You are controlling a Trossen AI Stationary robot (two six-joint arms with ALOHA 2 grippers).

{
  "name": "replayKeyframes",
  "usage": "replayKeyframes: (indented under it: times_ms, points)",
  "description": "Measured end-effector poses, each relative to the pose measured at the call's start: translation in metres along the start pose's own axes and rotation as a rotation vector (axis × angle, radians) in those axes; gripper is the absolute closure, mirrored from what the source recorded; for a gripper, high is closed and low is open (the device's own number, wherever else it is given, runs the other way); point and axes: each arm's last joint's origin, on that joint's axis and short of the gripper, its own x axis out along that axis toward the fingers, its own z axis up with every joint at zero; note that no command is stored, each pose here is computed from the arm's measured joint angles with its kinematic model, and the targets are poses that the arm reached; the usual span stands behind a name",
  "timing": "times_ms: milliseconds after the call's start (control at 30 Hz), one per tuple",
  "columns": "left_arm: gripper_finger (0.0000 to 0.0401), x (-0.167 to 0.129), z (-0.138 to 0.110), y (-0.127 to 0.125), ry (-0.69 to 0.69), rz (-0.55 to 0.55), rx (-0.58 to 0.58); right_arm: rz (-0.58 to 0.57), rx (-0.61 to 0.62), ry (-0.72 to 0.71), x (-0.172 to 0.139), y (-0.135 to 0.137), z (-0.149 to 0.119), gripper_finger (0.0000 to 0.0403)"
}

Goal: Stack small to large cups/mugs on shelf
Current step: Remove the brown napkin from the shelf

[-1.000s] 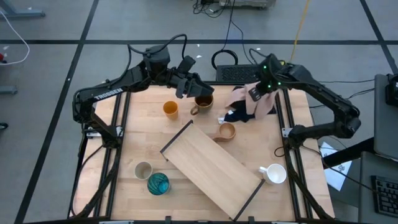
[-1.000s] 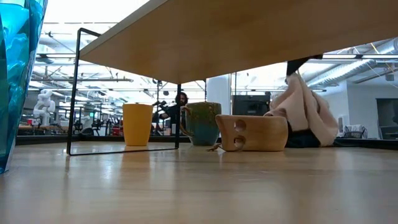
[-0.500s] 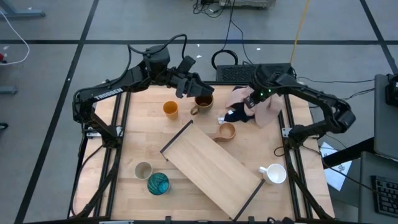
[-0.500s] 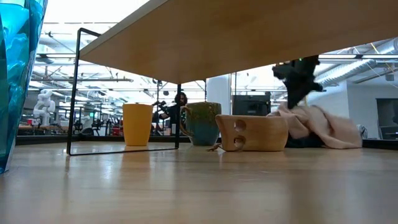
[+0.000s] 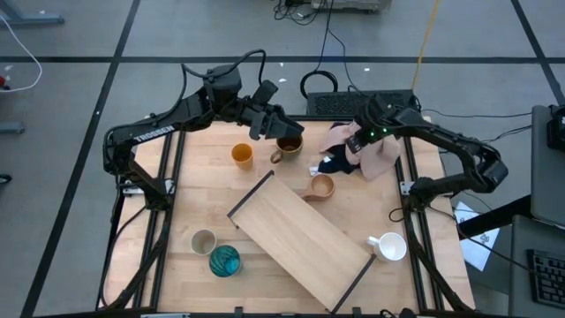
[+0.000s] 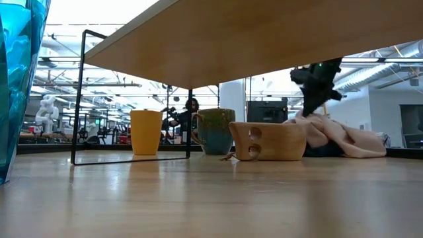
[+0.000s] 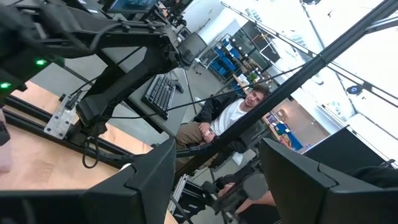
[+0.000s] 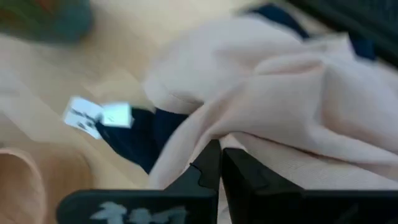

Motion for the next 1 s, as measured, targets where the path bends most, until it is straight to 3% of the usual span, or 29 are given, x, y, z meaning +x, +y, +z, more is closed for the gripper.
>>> replayKeyframes:
  times_ms: [167,300,667,833,1000]
  points:
    - [0.0167,0.0,0.0,0.0,-0.001,0.001,0.001,0.022,-0.009,-0.135,-0.031,0.005,0.007,0.0342]
    - [0.0167,0.0,0.0,0.0,-0.001,0.002,0.002,0.04,0.002,-0.146,-0.044,0.007,0.007,0.0279]
    - [0.0167,0.0,0.001,0.001,-0.007,0.007,0.005,0.053,0.084,-0.12,-0.045,0.008,0.005,0.0104]
    - [0.0167,0.0,0.001,0.001,-0.008,0.009,0.005,0.098,0.103,-0.147,-0.055,0.013,0.011,0.0057]
    - [0.0167,0.0,0.001,0.001,-0.008,0.009,0.005,0.143,0.074,-0.29,-0.085,0.02,0.028,0.0047]
